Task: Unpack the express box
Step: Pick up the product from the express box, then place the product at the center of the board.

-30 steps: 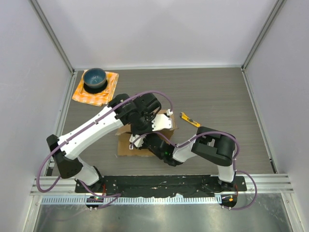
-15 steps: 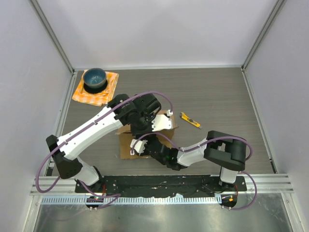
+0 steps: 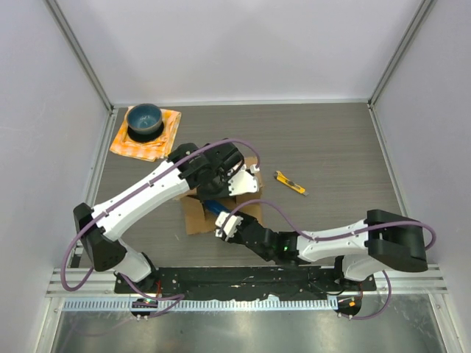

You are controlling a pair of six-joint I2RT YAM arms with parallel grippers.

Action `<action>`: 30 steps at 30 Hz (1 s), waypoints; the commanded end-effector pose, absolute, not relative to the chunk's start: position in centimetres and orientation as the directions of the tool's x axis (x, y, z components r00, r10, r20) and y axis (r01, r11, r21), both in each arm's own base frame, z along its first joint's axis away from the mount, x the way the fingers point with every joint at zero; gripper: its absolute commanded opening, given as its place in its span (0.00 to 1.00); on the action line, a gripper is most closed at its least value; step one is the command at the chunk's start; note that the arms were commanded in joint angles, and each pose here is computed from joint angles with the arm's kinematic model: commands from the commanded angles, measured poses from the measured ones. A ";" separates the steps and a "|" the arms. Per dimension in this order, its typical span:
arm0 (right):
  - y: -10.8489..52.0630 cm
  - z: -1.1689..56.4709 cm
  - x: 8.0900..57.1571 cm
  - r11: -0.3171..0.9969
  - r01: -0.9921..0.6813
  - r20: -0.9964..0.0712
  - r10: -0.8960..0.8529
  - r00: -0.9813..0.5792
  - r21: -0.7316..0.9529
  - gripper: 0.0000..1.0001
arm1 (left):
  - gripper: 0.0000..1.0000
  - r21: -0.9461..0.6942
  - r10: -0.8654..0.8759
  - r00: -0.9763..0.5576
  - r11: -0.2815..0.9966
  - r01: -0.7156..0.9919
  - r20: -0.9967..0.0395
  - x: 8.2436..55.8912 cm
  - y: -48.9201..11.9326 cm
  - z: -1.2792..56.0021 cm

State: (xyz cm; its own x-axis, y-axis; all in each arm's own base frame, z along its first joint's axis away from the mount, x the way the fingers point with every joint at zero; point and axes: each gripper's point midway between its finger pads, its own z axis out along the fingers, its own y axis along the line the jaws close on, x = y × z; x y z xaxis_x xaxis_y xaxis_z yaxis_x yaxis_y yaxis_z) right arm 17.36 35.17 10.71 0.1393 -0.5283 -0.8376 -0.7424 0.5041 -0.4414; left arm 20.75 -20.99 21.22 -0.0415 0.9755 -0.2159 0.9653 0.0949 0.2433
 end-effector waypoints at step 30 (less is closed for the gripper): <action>16.1 6.9 24.0 0.993 -0.043 -0.662 -0.106 -0.742 -0.111 0.03 | 0.00 0.153 0.992 -0.121 0.124 0.980 -0.028 19.2 -11.7 21.3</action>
